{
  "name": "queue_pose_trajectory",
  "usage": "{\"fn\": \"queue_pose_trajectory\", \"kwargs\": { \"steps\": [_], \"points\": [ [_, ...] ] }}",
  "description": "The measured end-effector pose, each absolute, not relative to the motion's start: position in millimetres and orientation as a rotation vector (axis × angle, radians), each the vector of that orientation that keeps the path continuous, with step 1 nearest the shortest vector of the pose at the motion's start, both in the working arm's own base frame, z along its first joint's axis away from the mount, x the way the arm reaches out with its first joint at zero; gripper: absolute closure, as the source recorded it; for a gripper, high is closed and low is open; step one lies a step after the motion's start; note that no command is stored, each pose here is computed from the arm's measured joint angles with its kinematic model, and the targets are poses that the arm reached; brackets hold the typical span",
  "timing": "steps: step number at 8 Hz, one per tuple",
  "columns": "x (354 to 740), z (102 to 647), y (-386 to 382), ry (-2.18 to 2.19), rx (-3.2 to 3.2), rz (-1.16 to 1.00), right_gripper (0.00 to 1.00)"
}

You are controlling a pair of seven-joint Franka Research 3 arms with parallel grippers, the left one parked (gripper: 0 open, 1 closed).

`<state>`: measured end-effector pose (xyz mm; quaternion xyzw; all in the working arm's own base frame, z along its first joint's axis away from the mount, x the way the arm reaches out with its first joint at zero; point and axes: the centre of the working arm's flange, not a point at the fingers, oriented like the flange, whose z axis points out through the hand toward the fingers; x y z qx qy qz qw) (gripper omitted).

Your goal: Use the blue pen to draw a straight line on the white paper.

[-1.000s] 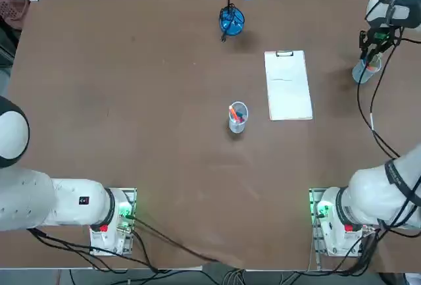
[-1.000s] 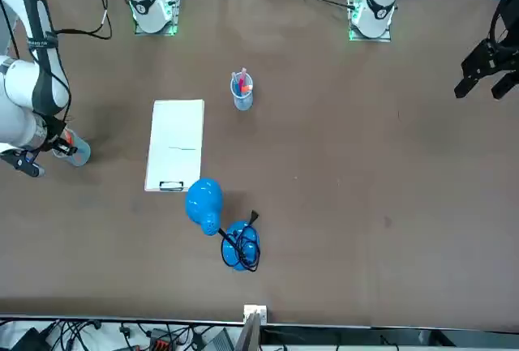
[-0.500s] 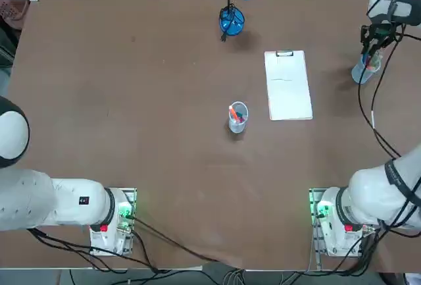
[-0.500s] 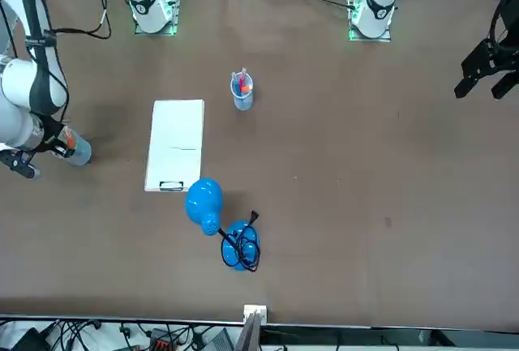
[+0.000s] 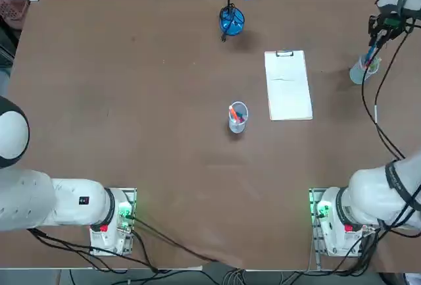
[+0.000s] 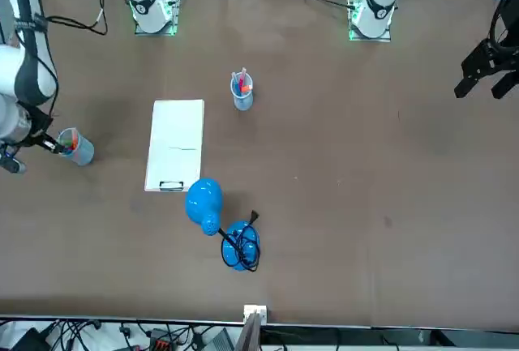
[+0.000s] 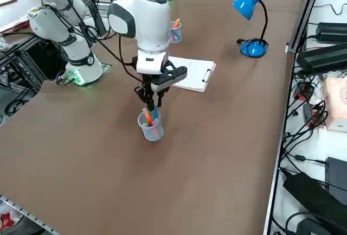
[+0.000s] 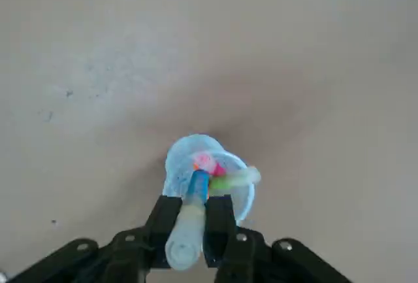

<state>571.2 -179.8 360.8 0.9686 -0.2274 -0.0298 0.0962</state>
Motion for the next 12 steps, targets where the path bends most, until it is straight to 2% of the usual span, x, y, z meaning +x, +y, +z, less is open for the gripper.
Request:
{"fn": "queue_pose_trajectory", "kwargs": {
  "steps": [4, 7, 10, 12],
  "points": [
    [563, 450, -166, -0.607, 2.873, -0.104, 0.83],
    [572, 510, -110, -0.445, 2.993, -0.094, 0.83],
    [560, 538, -48, -0.199, 3.104, -0.110, 0.83],
    [554, 524, 11, -0.081, 3.164, -0.142, 0.83]
  ]
}}
